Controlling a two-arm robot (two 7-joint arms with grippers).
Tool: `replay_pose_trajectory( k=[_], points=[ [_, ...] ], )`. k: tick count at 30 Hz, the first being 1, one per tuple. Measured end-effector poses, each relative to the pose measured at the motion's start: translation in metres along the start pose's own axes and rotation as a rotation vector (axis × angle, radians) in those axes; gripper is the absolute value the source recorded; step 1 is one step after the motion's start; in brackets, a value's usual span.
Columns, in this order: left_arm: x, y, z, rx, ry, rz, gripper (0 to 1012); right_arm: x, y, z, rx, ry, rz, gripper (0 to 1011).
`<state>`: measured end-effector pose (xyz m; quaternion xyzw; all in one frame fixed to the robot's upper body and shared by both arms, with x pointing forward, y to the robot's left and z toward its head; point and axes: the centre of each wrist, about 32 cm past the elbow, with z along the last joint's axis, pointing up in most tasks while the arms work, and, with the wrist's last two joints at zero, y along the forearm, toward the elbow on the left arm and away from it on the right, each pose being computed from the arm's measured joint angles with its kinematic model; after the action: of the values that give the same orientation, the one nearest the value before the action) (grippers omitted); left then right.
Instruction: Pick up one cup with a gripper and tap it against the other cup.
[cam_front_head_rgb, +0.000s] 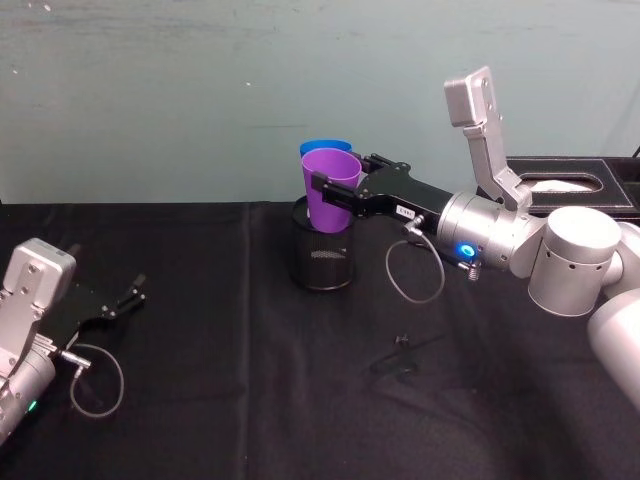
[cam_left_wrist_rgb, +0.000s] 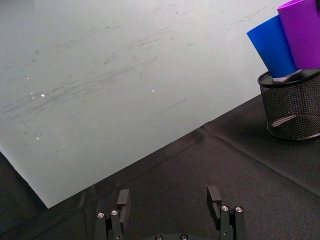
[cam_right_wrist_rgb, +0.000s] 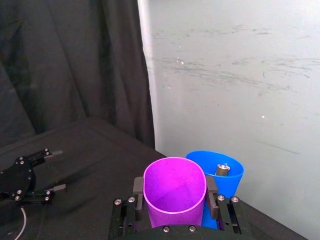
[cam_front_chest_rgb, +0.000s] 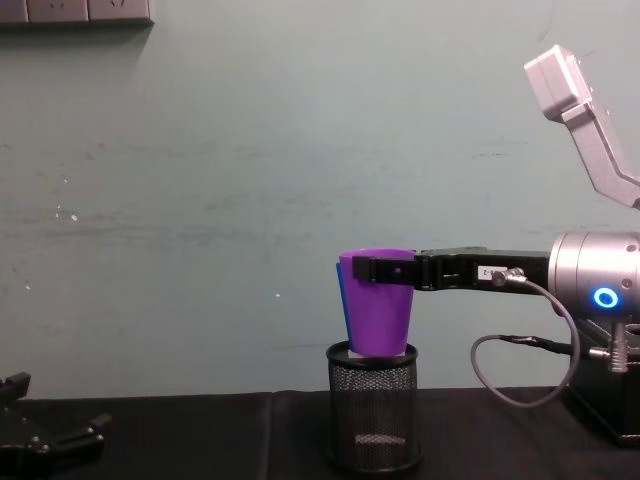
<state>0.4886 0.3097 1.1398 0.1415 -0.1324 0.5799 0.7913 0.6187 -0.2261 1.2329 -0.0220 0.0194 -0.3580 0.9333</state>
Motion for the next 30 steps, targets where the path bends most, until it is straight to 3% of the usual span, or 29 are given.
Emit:
replay_pose_trajectory(
  k=[19,30],
  points=[
    [0.0000,0.0000,0.0000,0.000,0.000,0.000,1000,-0.001,-0.002,0.000,0.001,-0.006,0.013,726],
    [0.0000,0.0000,0.0000,0.000,0.000,0.000,1000,-0.014,-0.019,0.000,0.017,-0.011,0.073,726]
  ],
)
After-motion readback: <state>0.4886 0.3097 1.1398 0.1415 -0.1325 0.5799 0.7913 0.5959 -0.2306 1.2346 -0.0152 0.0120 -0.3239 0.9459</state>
